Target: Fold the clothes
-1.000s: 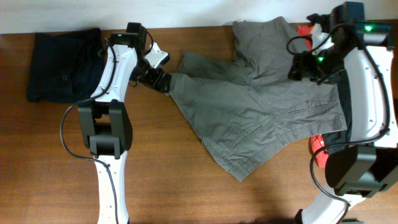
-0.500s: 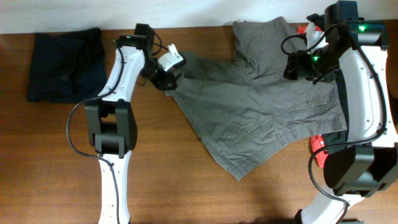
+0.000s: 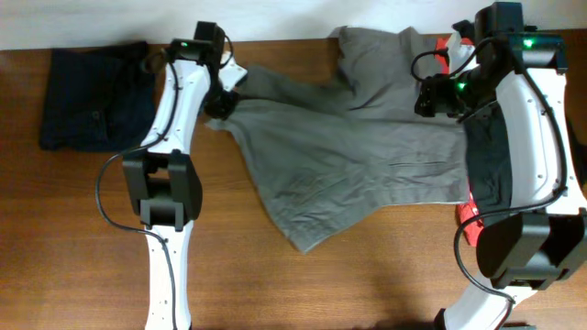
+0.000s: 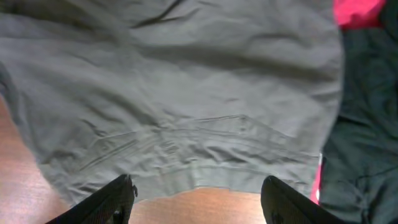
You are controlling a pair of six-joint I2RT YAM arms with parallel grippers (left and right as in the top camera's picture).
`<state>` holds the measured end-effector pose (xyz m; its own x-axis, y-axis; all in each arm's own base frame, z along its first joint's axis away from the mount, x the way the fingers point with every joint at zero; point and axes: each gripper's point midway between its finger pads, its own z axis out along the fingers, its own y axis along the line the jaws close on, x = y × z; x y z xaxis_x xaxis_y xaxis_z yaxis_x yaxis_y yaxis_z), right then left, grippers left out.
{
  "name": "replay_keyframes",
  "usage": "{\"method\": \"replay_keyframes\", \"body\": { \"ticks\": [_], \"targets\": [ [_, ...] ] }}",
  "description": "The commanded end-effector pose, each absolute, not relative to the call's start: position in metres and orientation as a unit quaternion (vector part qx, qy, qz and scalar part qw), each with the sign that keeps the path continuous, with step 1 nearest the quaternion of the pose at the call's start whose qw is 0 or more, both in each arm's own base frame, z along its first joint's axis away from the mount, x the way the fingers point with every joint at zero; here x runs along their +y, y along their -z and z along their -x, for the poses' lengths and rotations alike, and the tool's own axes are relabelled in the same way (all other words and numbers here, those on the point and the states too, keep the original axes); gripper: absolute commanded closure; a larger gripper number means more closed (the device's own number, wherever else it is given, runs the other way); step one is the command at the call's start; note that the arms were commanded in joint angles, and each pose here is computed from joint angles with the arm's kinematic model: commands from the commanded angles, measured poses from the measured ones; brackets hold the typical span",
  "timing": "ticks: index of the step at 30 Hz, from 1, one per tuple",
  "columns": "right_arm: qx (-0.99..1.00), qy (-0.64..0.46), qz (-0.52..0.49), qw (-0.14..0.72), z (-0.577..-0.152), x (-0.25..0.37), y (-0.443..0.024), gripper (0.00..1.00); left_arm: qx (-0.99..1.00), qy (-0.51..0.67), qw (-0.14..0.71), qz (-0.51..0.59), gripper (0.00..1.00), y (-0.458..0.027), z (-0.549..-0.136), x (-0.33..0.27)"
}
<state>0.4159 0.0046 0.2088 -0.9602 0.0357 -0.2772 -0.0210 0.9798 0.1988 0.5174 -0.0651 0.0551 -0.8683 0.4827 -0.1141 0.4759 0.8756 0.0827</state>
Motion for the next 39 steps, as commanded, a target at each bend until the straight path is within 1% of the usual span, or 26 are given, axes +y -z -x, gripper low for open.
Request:
{"method": "replay_keyframes", "body": {
  "ticks": [1, 5, 10, 14, 20, 25, 26, 27, 29, 30, 31, 32, 35, 37, 39],
  "targets": [
    [0.985, -0.110, 0.014, 0.133, -0.417, 0.020, -0.201, 0.30, 0.987, -0.075, 0.021, -0.141, 0.99, -0.057, -0.501, -0.020],
    [0.985, -0.113, 0.029, 0.126, -0.421, 0.033, -0.192, 0.30, 0.989, -0.072, -0.031, -0.122, 0.99, -0.055, -0.476, -0.010],
    [0.987, -0.120, 0.051, 0.098, -0.422, 0.059, -0.173, 0.30, 0.988, -0.063, -0.064, -0.123, 0.99, -0.056, -0.460, -0.010],
    [0.987, -0.129, 0.051, 0.083, -0.421, 0.083, -0.163, 0.34, 0.989, -0.031, -0.077, -0.125, 0.99, -0.056, -0.452, -0.023],
    [0.981, -0.151, 0.042, 0.112, -0.421, 0.096, -0.185, 0.32, 0.989, -0.031, -0.064, -0.133, 0.99, -0.065, -0.454, -0.028],
    [0.978, -0.164, 0.050, 0.122, -0.403, 0.103, -0.212, 0.30, 0.990, -0.033, -0.021, -0.139, 0.99, -0.089, -0.464, -0.032],
    [0.978, -0.164, 0.053, 0.120, -0.397, 0.104, -0.216, 0.28, 0.990, -0.033, -0.012, -0.139, 0.97, -0.094, -0.466, -0.032],
    [0.978, -0.163, 0.056, 0.116, -0.392, 0.107, -0.219, 0.28, 0.990, -0.033, -0.006, -0.139, 0.85, -0.098, -0.467, -0.032],
    [0.979, -0.162, 0.064, 0.105, -0.380, 0.111, -0.223, 0.28, 0.990, -0.034, 0.006, -0.138, 0.46, -0.103, -0.469, -0.032],
    [0.980, -0.162, 0.067, 0.098, -0.374, 0.114, -0.224, 0.28, 0.990, -0.035, 0.009, -0.140, 0.28, -0.105, -0.470, -0.032],
    [0.980, -0.161, 0.071, 0.090, -0.368, 0.117, -0.224, 0.28, 0.989, -0.034, 0.012, -0.143, 0.13, -0.106, -0.471, -0.032],
    [0.981, -0.160, 0.073, 0.084, -0.364, 0.118, -0.224, 0.28, 0.989, -0.035, 0.014, -0.143, 0.01, -0.106, -0.472, -0.032],
    [0.984, -0.148, 0.083, 0.061, -0.352, 0.124, -0.219, 0.28, 0.989, -0.035, 0.027, -0.143, 0.01, -0.113, -0.476, -0.033],
    [0.986, -0.130, 0.088, 0.047, -0.346, 0.125, -0.209, 0.28, 0.988, -0.036, 0.049, -0.142, 0.01, -0.126, -0.481, -0.033],
    [0.992, -0.098, 0.070, 0.036, -0.345, 0.119, -0.193, 0.28, 0.986, -0.034, 0.083, -0.140, 0.01, -0.147, -0.487, -0.035]
  ]
}}
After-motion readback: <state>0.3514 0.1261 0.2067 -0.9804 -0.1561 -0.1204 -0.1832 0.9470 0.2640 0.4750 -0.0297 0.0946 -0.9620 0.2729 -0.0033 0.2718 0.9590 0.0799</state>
